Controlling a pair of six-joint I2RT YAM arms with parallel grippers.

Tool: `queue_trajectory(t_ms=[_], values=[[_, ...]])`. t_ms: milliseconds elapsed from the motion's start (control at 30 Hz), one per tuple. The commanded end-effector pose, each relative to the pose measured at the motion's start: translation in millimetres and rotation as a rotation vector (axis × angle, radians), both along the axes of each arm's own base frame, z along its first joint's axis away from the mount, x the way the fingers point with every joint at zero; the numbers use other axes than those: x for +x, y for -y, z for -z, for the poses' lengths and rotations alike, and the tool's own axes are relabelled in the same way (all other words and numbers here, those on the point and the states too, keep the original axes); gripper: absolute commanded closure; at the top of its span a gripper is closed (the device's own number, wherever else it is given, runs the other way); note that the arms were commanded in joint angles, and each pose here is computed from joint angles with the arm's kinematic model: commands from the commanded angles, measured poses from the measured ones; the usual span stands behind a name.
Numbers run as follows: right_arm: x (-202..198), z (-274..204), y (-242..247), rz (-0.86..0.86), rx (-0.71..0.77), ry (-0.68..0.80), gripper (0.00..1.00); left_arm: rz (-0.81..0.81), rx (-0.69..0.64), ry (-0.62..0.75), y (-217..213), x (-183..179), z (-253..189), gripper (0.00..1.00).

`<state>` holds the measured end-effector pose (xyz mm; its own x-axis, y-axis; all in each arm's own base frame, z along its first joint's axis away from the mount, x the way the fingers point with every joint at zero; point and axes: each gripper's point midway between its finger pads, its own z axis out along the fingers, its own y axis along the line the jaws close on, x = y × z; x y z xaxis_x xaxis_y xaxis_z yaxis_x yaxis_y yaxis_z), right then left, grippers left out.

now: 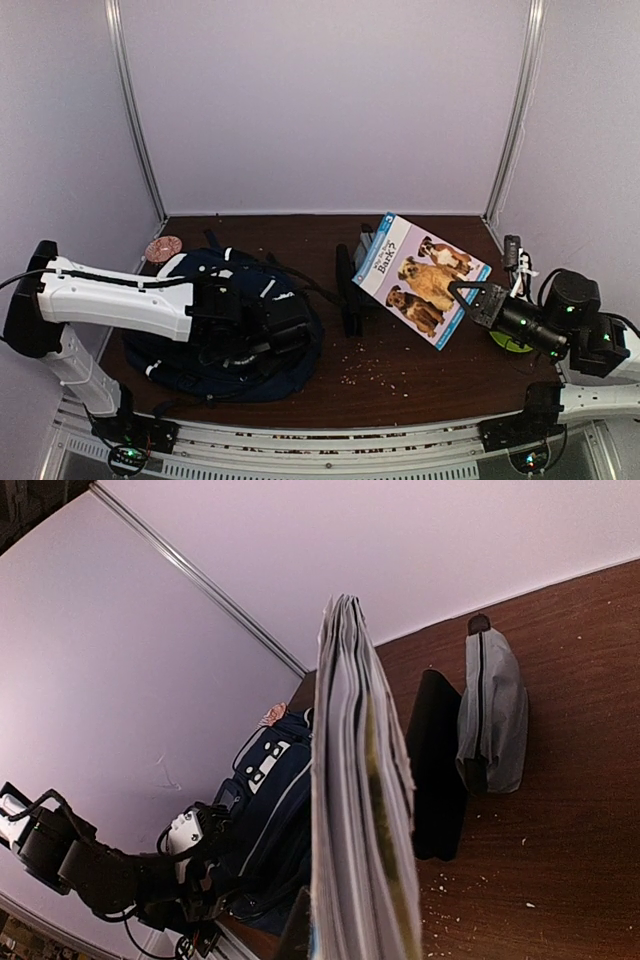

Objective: Pack the student bag
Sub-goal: Place the book in the student bag.

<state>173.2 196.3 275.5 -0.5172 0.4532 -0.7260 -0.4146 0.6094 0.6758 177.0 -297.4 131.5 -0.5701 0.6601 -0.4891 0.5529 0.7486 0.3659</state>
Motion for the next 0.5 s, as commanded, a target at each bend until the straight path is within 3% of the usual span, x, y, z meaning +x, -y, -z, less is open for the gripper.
queue_trajectory(t_ms=[0,100,300,467], values=[[1,-15,3,0.011,0.053,0.03,1.0,-0.056,0.11,0.051,-18,9,-1,0.02],[1,-17,-1,-0.002,0.058,0.032,1.0,-0.078,0.183,0.047,-24,11,10,0.02],[0,-21,-5,-0.019,0.061,0.035,1.0,-0.072,0.191,0.025,-21,10,22,0.05],[0,-20,-10,-0.034,0.069,0.029,1.0,-0.096,0.198,0.033,-29,18,28,0.21]])
